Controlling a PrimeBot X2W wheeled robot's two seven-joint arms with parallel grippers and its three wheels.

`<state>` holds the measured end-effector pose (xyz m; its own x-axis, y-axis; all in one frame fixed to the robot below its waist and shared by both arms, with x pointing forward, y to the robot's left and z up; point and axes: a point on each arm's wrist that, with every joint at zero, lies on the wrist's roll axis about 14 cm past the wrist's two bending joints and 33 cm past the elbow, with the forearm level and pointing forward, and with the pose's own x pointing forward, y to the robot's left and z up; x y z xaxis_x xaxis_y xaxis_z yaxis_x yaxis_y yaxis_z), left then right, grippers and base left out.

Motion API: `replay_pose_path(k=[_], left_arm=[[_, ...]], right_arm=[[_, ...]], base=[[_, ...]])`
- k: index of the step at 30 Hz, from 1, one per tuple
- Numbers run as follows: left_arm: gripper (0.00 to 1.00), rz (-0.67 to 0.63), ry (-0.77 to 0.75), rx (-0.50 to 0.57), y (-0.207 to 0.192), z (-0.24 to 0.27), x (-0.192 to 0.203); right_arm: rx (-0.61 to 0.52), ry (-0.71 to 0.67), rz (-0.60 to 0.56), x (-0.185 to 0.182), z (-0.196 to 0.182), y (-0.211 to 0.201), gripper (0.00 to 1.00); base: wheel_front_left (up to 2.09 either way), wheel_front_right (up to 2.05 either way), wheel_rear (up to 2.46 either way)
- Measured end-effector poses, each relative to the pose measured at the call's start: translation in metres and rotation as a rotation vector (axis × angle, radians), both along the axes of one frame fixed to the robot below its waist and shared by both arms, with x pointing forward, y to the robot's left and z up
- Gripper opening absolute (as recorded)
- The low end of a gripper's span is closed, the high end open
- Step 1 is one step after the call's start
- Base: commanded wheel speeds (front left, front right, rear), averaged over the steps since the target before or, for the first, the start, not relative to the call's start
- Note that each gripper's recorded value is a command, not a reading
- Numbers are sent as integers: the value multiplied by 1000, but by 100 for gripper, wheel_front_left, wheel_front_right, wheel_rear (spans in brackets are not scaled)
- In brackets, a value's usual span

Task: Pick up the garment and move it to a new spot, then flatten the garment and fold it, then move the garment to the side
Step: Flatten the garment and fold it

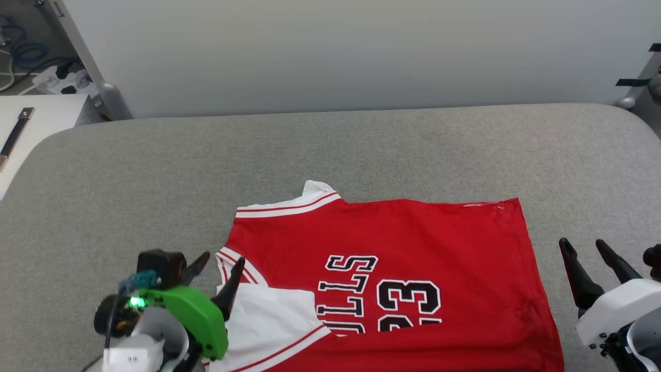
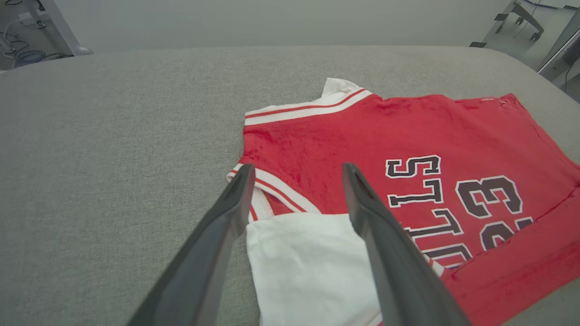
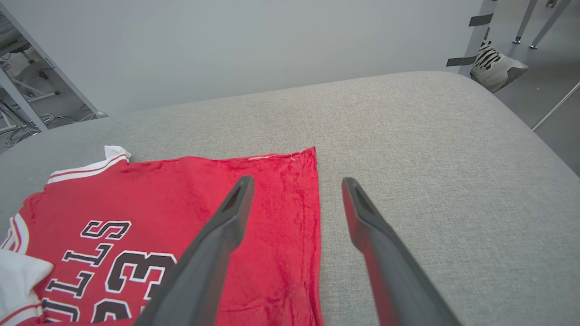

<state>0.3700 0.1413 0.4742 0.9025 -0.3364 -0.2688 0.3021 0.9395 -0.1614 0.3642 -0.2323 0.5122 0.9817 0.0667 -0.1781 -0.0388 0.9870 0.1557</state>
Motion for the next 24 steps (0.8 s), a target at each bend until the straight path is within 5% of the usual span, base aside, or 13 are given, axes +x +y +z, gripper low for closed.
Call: replay_pose_path(k=[9,24], left_arm=[[100,-173,107,101,-15,23,71],[100,-282,550,351,-6,-76,133]], right_arm=[[-9,-88,-39,18,12,-5,100],[-32,-42,-119,36,-20,-21,100]], base=[[0,0,0],[0,0,0]])
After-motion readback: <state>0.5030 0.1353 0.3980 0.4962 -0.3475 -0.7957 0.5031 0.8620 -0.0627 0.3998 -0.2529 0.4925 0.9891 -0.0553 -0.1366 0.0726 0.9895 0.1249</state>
